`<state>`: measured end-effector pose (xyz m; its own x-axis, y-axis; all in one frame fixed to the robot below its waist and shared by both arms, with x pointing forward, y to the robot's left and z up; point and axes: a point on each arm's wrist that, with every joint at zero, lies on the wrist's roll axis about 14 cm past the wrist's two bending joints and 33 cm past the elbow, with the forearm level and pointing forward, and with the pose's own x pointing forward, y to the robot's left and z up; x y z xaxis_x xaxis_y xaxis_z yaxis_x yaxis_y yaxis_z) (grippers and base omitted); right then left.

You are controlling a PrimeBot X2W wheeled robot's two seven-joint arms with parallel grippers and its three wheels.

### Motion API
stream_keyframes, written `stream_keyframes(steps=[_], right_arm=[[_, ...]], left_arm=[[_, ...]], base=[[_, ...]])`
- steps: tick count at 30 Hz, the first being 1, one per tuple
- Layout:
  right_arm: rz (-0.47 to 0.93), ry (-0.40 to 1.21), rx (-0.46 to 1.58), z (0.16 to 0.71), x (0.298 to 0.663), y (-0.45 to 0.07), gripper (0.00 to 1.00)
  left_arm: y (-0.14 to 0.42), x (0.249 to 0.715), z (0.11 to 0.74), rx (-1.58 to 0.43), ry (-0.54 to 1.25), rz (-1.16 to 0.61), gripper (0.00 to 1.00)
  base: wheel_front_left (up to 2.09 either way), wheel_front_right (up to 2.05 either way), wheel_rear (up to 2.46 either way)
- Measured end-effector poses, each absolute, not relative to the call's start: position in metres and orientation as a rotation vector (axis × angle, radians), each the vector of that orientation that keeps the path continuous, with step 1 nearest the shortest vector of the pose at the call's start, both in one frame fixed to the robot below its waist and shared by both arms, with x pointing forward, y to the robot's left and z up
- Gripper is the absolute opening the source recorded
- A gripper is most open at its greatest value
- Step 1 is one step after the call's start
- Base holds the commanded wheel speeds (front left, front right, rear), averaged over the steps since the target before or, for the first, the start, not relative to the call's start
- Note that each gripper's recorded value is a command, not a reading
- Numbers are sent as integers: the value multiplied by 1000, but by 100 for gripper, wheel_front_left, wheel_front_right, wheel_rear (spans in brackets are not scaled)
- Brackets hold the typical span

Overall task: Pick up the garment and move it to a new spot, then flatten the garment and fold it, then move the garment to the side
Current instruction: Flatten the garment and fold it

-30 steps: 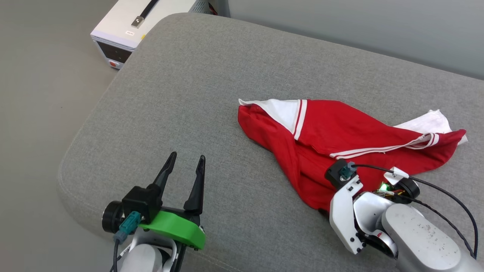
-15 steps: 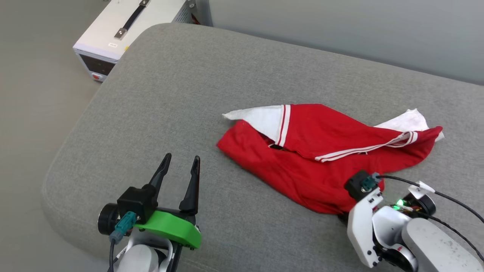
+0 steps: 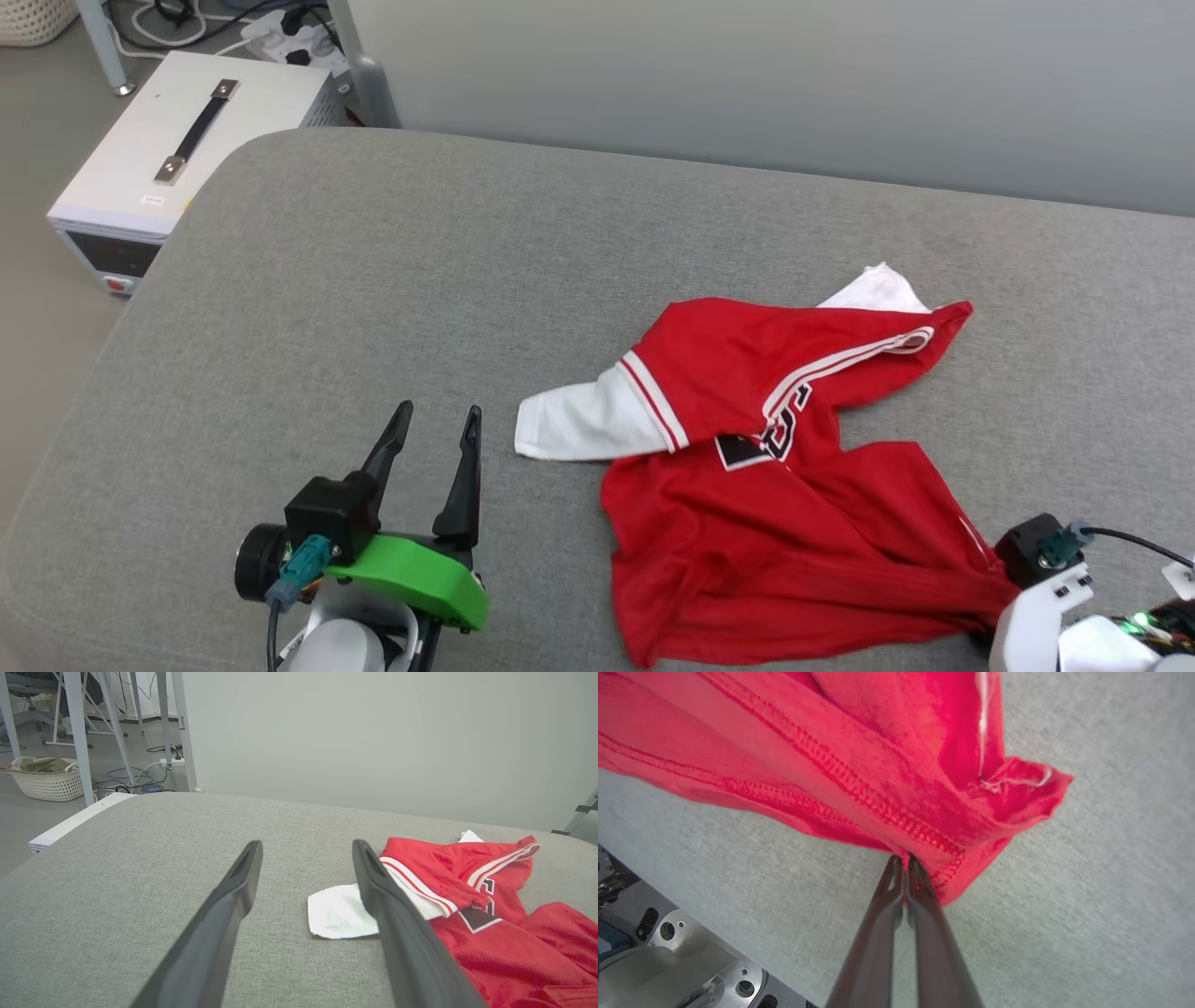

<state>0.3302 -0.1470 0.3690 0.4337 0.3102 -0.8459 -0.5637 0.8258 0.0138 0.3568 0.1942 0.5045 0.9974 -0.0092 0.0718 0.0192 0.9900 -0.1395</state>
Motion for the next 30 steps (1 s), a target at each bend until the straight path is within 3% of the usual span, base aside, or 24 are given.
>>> stream_keyframes(steps=[7, 8, 9, 12, 22, 30], right_arm=[[426, 997, -211, 368, 302, -180, 0], [416, 978, -197, 370, 303, -180, 26], [409, 951, -185, 373, 304, -179, 100], [396, 860, -131, 384, 311, -172, 100], [275, 293, 43, 478, 362, -182, 100], [186, 5, 117, 515, 366, -192, 100]], left_arm=[[176, 359, 496, -150, -42, -67, 100], [174, 360, 495, -151, -40, -74, 100], [172, 360, 495, -152, -38, -80, 100], [167, 362, 494, -155, -33, -95, 100], [148, 369, 505, -159, -64, -159, 100], [128, 372, 511, -172, -81, -217, 100]], base=[[0, 0, 0], [0, 0, 0], [0, 0, 0], [0, 0, 0], [0, 0, 0], [0, 0, 0]])
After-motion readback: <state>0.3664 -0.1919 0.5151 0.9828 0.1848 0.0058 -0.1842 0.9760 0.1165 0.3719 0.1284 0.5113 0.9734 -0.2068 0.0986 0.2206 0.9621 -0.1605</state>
